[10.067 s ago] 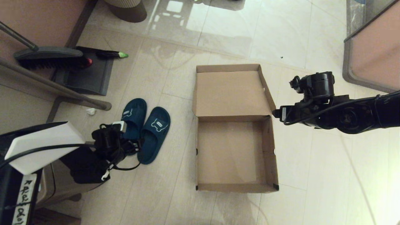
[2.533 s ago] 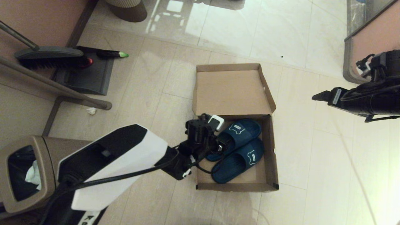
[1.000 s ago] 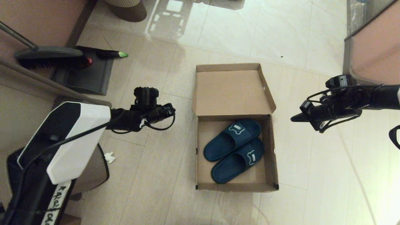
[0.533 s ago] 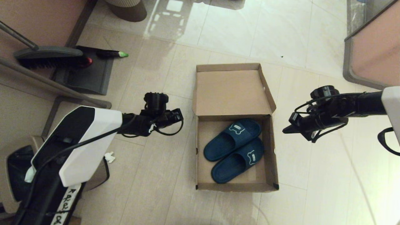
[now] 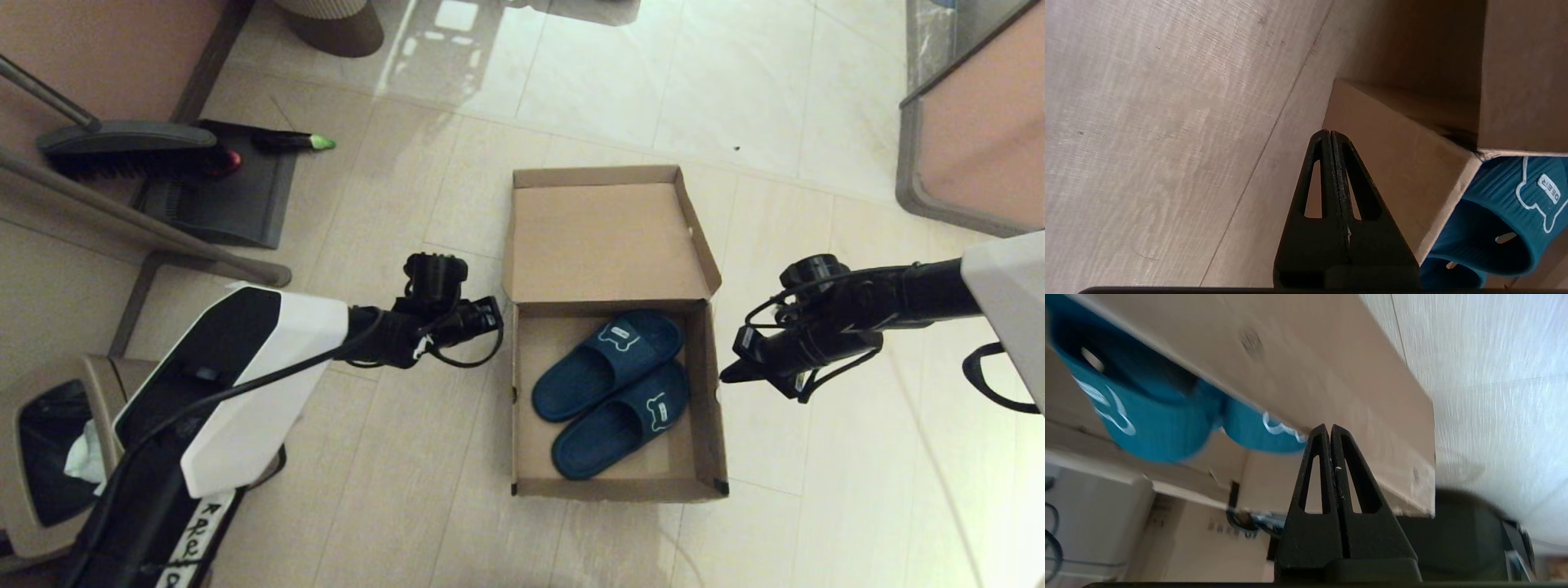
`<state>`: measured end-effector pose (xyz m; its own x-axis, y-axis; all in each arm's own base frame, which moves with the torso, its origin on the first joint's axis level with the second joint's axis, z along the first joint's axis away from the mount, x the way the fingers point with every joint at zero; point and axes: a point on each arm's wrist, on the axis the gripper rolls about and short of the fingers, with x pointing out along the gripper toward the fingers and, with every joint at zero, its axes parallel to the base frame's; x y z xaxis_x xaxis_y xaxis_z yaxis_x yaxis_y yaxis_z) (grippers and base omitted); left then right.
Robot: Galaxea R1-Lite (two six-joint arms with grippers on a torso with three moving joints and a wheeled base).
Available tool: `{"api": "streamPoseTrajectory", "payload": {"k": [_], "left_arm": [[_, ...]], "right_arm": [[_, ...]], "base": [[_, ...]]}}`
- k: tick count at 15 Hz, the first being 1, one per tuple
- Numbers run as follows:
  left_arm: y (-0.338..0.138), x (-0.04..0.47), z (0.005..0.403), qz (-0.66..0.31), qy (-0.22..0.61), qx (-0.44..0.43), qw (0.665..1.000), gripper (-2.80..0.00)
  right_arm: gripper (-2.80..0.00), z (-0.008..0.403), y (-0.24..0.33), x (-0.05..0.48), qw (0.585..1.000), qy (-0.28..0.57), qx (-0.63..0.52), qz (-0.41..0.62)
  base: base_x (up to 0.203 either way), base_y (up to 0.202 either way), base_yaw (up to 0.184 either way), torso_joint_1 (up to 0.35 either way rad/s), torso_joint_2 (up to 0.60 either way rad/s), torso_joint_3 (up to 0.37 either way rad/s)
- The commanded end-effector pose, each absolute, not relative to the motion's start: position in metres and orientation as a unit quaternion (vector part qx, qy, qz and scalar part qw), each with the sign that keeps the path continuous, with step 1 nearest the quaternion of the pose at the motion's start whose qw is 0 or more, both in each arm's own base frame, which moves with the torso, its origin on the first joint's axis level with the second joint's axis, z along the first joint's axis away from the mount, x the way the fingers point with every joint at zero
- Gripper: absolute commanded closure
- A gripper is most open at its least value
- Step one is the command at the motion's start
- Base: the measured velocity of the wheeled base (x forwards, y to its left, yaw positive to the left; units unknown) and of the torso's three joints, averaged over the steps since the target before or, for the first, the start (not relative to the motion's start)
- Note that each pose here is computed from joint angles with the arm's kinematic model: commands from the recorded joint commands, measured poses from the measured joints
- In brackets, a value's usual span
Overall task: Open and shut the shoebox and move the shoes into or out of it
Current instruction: Close the shoe box
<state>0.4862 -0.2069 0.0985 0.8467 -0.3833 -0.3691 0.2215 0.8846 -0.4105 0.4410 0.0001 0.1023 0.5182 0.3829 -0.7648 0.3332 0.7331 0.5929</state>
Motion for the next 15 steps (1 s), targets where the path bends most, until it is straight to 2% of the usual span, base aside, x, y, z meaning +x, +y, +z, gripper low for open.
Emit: {"api": "streamPoseTrajectory", "payload": {"k": [1, 5, 9, 13, 15], "left_arm": [[-0.203, 0.488, 0.096, -0.154, 0.227, -0.181, 0.945, 0.00], [-0.182, 0.496, 0.100, -0.135, 0.221, -0.186, 0.948, 0.00], [-0.161, 0.502, 0.104, -0.115, 0.214, -0.191, 0.951, 0.00], [-0.163, 0.501, 0.102, -0.112, 0.215, -0.189, 0.952, 0.00], [-0.166, 0.501, 0.102, -0.114, 0.215, -0.188, 0.951, 0.00]], "right_arm": [[0.00, 0.102, 0.011, 0.435, 0.786, 0.501, 0.361, 0.023], [0.00, 0.105, 0.037, 0.426, 0.781, 0.516, 0.349, 0.043], [0.00, 0.115, 0.040, 0.423, 0.786, 0.509, 0.347, 0.049], [0.00, 0.129, -0.024, 0.426, 0.806, 0.462, 0.369, 0.005], [0.00, 0.115, -0.040, 0.429, 0.808, 0.469, 0.357, -0.003]], "base": [[0.000, 0.000, 0.000, 0.000, 0.00, 0.000], [0.000, 0.000, 0.000, 0.000, 0.00, 0.000], [0.000, 0.000, 0.000, 0.000, 0.00, 0.000], [0.000, 0.000, 0.000, 0.000, 0.00, 0.000], [0.000, 0.000, 0.000, 0.000, 0.00, 0.000]]}}
